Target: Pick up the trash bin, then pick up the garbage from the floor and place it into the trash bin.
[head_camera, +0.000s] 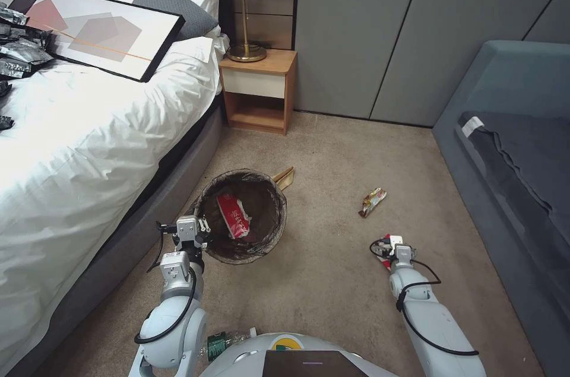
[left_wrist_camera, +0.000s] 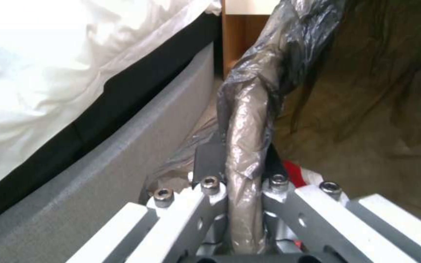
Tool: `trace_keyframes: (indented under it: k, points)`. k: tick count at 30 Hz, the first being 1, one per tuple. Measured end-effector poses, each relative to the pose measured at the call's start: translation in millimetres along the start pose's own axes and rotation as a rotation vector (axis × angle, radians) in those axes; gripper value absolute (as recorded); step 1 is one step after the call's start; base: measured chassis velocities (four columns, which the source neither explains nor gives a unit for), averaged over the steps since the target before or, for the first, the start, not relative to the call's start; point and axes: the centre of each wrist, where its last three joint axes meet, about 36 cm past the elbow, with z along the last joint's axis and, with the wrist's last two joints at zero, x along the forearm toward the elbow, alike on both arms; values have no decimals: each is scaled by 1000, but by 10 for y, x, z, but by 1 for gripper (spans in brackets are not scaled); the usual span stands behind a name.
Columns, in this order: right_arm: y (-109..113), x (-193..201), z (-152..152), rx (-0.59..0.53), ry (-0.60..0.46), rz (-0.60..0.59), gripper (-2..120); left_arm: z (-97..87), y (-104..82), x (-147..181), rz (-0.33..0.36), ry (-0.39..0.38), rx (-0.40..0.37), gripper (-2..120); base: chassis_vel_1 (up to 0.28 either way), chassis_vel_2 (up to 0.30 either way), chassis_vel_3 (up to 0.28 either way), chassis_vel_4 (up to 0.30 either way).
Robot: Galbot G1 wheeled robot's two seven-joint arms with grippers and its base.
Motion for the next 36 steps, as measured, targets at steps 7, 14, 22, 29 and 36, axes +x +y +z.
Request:
trace_keyframes:
  k: [7,14,22,29,36]
  points:
    - [12,10,201,1,27,1,100,13,-8,-6,0,3,-1,0,0,0,0,0]
    - [55,13,351,4,31,4,88,12,-10,-7,1,3,-1,0,0,0,0,0]
    - [48,2,381,7,30,8,69,8,-2,-10,-1,1,-1,0,0,0,0,0]
    - [42,-5,399,7,25,12,52,10,-3,-15,-1,1,-1,0,0,0,0,0]
    - [37,-10,436,11,21,18,36,11,2,-14,-2,2,-2,0,0,0,0,0]
